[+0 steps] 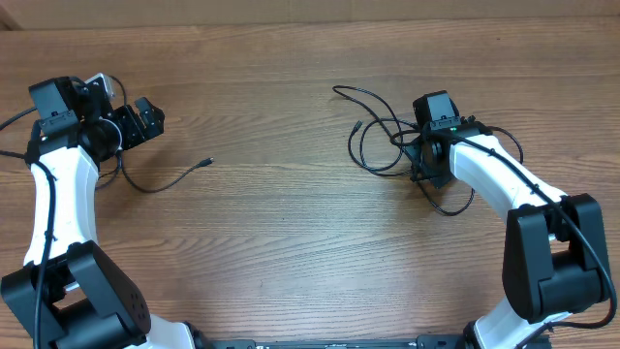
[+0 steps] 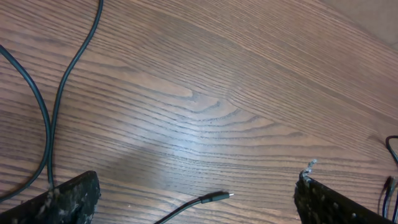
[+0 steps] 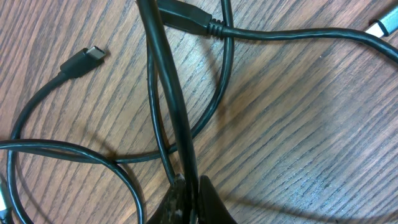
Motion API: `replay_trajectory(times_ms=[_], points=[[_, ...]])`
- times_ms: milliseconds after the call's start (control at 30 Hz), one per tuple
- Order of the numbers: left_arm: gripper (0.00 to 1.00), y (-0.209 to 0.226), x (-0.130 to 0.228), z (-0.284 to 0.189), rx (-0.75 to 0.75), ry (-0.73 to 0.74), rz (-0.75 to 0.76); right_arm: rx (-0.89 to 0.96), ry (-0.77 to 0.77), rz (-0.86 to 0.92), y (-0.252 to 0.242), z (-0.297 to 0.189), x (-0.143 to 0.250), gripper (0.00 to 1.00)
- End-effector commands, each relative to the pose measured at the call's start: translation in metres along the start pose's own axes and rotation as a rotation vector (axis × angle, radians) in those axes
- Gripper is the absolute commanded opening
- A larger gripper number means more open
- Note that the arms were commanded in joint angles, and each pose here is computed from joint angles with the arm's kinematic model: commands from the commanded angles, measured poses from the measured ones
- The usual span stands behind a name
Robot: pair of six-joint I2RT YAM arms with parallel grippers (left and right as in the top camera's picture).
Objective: Untangle cables
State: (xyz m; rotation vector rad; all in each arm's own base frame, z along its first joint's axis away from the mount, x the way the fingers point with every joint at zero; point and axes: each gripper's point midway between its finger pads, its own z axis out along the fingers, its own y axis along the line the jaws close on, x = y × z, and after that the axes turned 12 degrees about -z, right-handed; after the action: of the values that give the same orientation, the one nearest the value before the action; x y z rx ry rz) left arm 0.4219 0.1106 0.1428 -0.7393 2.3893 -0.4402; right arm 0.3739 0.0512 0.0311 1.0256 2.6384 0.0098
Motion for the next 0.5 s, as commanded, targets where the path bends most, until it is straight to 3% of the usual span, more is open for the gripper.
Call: replay_trajectory(times_ms=[0,467], points=[[1.0,-0.0018,0.001,0.0021,0.01,0.007,-0.013,0.012,0.0,-0.001,-0.0037,0.0028,0.0007,0.04],[1.0,-0.0018,0.001,0.0021,0.01,0.007,-0.013,0.01,0.009,-0.003,-0.0035,0.0028,0.0023,0.04]])
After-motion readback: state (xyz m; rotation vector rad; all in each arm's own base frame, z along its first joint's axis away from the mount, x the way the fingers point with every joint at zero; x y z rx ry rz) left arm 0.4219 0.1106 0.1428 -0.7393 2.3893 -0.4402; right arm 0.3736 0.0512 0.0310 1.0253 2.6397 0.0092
